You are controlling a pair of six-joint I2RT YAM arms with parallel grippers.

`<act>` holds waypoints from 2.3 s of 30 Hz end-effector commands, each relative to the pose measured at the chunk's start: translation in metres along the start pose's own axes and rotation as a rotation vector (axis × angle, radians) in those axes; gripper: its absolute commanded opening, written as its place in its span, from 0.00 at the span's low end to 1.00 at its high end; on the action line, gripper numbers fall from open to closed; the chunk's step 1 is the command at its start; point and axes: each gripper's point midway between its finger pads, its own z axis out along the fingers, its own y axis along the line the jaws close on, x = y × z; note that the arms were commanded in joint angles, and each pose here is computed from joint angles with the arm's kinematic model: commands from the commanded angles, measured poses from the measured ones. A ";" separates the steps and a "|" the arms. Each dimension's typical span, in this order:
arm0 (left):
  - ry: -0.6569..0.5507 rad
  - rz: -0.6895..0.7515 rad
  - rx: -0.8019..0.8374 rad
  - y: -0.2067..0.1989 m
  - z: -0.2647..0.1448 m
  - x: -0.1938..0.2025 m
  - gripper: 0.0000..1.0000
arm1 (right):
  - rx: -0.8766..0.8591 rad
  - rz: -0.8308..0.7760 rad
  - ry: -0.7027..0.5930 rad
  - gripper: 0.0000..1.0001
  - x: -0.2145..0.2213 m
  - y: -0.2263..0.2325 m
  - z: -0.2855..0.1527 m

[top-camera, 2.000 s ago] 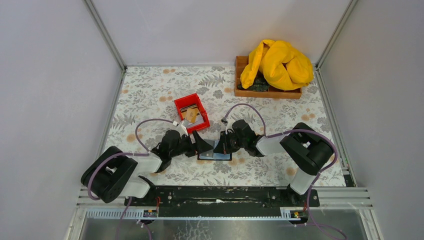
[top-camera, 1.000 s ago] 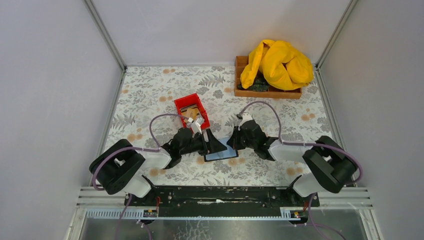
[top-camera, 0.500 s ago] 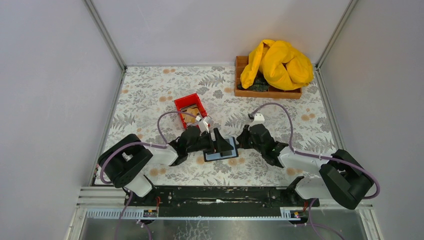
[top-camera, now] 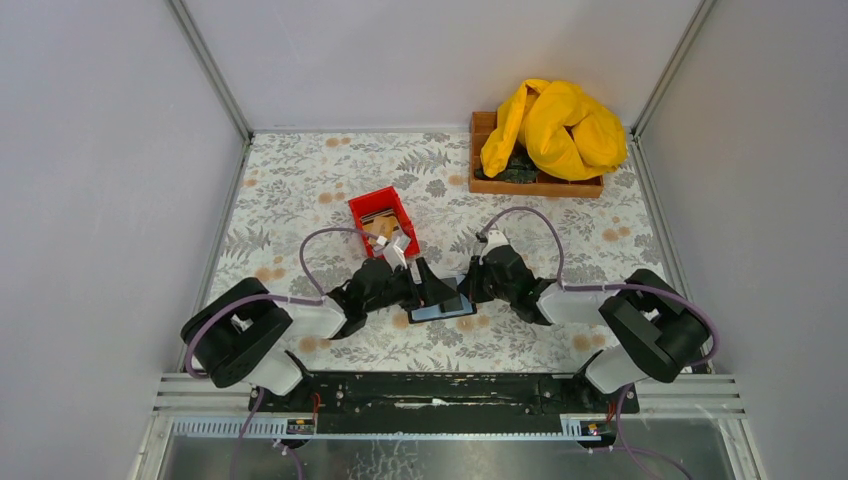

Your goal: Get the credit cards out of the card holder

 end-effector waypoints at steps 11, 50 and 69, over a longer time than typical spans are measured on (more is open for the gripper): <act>-0.069 -0.041 -0.103 0.041 0.000 0.000 0.93 | 0.016 0.038 0.015 0.00 -0.004 0.001 0.010; -0.043 -0.151 0.010 0.044 0.010 0.014 0.00 | 0.011 0.060 0.057 0.00 0.002 -0.004 0.016; -0.112 -0.043 -0.077 0.043 -0.043 -0.001 0.00 | 0.019 0.061 0.060 0.00 0.001 -0.007 0.018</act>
